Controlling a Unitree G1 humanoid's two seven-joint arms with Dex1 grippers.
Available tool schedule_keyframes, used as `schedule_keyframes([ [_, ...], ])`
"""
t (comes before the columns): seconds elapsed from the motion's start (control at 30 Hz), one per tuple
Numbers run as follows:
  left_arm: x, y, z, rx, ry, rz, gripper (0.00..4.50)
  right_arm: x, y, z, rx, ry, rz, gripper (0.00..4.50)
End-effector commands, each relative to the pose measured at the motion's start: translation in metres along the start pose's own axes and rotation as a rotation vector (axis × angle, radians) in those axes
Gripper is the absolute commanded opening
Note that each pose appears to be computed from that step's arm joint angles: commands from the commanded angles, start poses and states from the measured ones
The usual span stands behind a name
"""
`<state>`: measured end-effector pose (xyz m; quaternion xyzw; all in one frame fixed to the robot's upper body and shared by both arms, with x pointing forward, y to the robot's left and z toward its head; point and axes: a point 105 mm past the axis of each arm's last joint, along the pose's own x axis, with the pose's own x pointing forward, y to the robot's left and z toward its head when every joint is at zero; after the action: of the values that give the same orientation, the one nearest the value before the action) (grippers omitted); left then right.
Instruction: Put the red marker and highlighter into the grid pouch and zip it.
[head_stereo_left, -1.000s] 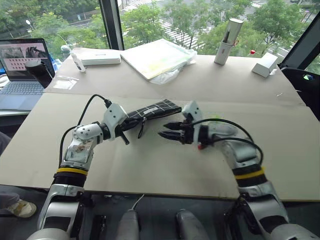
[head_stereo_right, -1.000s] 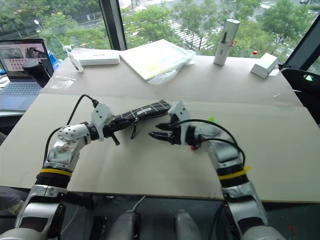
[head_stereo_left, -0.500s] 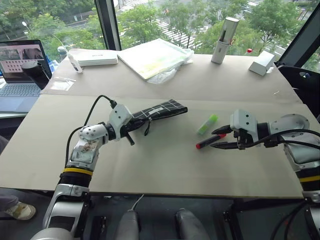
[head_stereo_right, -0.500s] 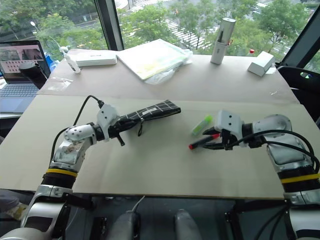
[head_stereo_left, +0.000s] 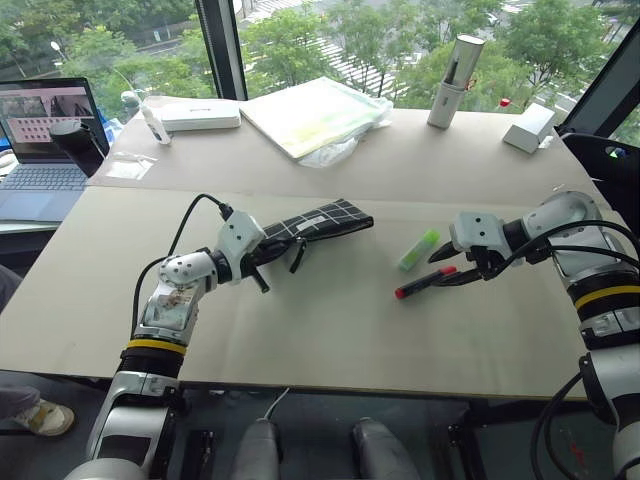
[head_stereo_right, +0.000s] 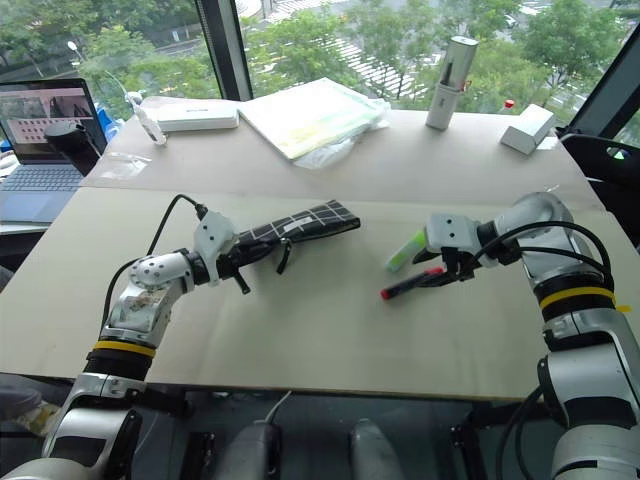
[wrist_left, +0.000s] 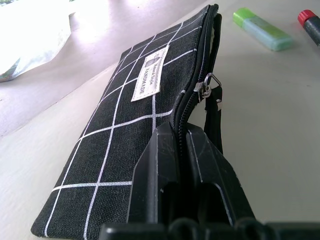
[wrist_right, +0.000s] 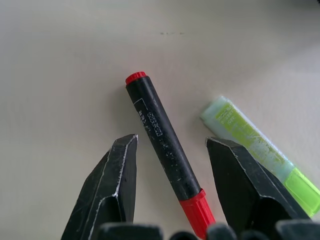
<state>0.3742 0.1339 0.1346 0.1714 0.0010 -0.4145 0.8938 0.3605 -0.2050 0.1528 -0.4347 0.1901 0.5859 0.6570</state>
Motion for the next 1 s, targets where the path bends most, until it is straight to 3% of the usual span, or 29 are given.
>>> schedule_keyframes([
  [0.03, -0.002, 0.005, 0.015, 0.022, -0.050, 0.020, 0.00, 0.000, -0.007, 0.003, -0.035, 0.013, 0.003, 2.45],
  [0.53, -0.004, 0.009, 0.019, 0.026, -0.057, 0.039, 0.00, 0.023, 0.000, -0.022, -0.037, 0.143, 0.084, 2.45],
  [0.77, -0.004, 0.010, 0.021, 0.030, -0.060, 0.040, 0.00, 0.021, 0.006, -0.029, 0.007, 0.158, 0.135, 0.48],
  [1.0, -0.002, 0.009, 0.023, 0.029, -0.065, 0.034, 0.00, 0.014, 0.011, -0.028, 0.039, 0.114, 0.157, 0.42],
])
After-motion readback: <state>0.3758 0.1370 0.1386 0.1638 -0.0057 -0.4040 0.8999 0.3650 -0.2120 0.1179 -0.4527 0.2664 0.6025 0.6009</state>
